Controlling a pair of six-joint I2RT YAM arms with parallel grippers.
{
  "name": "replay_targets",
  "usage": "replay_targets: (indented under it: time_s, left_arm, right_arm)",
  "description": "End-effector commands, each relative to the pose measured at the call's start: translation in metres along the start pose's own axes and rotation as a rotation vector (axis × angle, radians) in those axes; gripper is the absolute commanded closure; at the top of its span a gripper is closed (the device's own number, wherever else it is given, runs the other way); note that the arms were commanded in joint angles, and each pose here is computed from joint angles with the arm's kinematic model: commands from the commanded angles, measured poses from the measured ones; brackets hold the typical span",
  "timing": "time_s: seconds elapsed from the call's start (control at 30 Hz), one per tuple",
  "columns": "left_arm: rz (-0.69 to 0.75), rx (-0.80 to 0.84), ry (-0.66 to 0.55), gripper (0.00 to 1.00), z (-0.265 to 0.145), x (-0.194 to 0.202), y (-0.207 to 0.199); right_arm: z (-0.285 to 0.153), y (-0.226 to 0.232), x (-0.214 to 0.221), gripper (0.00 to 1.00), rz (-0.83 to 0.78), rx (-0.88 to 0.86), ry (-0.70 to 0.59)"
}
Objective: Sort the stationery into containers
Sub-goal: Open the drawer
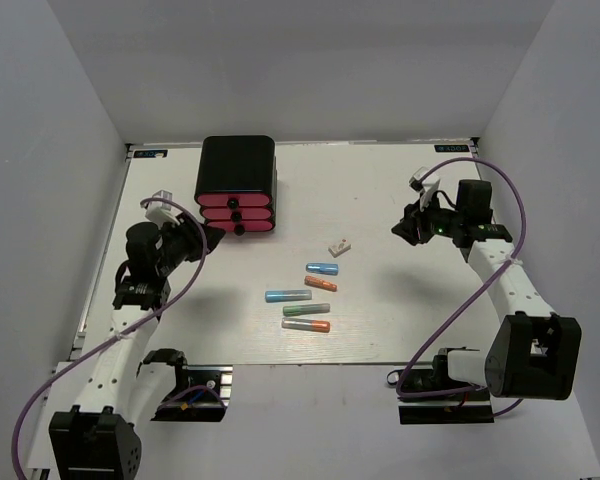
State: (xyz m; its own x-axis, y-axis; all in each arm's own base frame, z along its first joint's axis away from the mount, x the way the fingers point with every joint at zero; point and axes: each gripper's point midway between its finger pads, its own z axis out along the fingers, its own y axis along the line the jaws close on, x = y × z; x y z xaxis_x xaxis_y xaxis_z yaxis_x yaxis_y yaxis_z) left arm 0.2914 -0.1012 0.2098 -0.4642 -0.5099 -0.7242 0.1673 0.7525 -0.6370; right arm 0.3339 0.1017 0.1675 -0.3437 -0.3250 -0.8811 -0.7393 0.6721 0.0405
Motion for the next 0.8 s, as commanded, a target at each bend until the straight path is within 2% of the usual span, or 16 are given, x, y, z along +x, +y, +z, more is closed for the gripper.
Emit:
replay_targets:
  time_s: [0.0,0.03,0.1,0.23,0.37,0.57,0.77]
  left_arm:
    - [0.019,0.049,0.011,0.54,0.008,0.0,-0.006]
    - [0.023,0.039,0.025,0.4,0.012,0.002,-0.002]
    - [0.034,0.037,0.029,0.32,0.016,0.0,-0.001]
    - [0.078,0.03,0.04,0.32,0.029,-0.008,0.002]
    - [0.092,0.008,0.076,0.32,0.044,-0.011,0.009]
    - [0.105,0.017,0.078,0.38,0.067,-0.022,0.008]
    - [0.111,-0.002,0.124,0.38,0.091,-0.016,0.017]
  right_arm:
    - [0.005,0.026,-0.019,0.51,-0.049,-0.136,-0.059]
    - [0.007,0.025,-0.02,0.42,-0.036,-0.137,-0.057]
    - [0.009,0.029,-0.018,0.4,-0.002,-0.143,-0.045]
    - [0.015,0.03,-0.015,0.34,0.026,-0.141,-0.043]
    - [0.016,0.034,-0.01,0.34,0.016,-0.136,-0.048]
    - [0.019,0.033,-0.008,0.34,-0.001,-0.127,-0.051]
    - [0.022,0.03,-0.009,0.34,-0.01,-0.11,-0.056]
